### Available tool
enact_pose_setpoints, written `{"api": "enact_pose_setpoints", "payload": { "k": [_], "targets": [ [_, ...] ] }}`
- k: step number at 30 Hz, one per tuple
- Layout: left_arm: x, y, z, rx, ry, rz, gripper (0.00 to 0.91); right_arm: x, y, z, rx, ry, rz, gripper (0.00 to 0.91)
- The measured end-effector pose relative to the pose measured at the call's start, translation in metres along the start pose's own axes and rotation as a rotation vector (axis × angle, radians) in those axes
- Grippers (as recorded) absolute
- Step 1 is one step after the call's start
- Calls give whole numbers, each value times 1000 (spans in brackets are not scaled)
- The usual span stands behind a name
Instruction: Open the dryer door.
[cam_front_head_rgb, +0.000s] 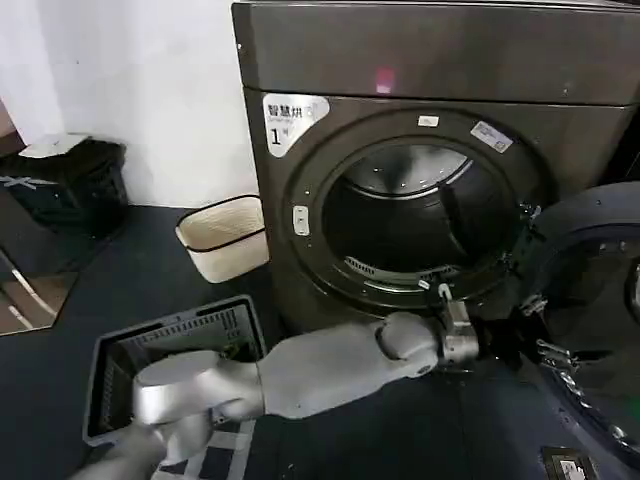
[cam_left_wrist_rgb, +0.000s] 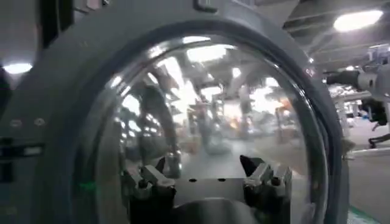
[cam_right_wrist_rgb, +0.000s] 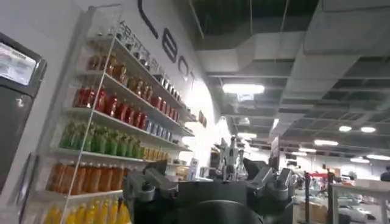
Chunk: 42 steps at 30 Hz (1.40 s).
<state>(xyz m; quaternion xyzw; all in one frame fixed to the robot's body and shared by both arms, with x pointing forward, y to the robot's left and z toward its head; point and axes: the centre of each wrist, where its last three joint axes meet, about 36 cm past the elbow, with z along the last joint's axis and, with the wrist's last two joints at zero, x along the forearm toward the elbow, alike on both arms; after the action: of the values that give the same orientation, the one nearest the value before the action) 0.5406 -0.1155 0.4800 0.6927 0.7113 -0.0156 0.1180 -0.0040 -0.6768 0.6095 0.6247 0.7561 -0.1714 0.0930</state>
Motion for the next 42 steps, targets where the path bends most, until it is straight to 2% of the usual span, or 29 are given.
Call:
{"api": "enact_pose_setpoints", "payload": {
  "k": [11, 19, 27, 34, 42],
  "targets": [
    [48, 7, -9, -10, -71, -90, 907, -3, 0, -4, 15, -31, 6, 907],
    [116, 9, -19, -29, -90, -188, 907, -4, -8, -9, 23, -60, 32, 907],
    [187, -2, -34, -10, -85, -215, 907, -4, -3, -8, 12, -65, 29, 907],
    [259, -15, -44, -82, -2, -266, 907, -4, 0, -10, 9, -71, 20, 907],
    [340, -26, -58, -148, 260, -395, 907, -5, 6, -13, 3, -80, 9, 907]
  ]
}}
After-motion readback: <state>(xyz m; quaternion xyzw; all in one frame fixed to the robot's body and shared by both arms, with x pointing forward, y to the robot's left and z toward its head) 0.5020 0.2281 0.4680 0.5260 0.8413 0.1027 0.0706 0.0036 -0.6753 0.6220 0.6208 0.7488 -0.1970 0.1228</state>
